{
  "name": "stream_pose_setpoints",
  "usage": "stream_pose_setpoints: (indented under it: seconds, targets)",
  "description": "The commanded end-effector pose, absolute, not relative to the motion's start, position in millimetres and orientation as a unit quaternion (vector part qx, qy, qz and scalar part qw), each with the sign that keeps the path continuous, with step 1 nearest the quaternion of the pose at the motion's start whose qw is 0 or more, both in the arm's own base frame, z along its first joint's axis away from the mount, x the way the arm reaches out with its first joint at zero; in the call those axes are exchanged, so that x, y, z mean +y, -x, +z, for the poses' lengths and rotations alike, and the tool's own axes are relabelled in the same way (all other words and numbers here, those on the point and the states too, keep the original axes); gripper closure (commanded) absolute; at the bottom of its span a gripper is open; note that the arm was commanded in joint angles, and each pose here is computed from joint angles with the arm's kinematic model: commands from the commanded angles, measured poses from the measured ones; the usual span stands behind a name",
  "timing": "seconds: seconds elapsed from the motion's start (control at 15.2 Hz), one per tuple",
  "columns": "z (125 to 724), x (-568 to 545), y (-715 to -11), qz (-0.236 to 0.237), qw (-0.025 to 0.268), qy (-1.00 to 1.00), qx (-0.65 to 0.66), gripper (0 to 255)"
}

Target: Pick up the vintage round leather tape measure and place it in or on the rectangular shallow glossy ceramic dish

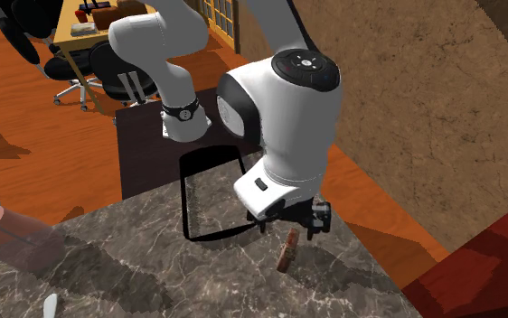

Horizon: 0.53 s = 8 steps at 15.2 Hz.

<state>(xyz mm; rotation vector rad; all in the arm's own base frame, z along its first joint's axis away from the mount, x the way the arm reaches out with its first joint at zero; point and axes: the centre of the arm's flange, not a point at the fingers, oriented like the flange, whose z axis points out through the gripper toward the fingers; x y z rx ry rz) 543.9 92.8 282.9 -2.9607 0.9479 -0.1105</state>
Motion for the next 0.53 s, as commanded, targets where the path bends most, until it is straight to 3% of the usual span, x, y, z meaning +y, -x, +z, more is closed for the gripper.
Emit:
stream_pose_setpoints:
  seconds: [0.0,0.46]
  targets:
    - [272,94,-547,-0.036,0.015,0.951,0.307,0]
    - [243,94,-549,-0.036,0.015,0.951,0.307,0]
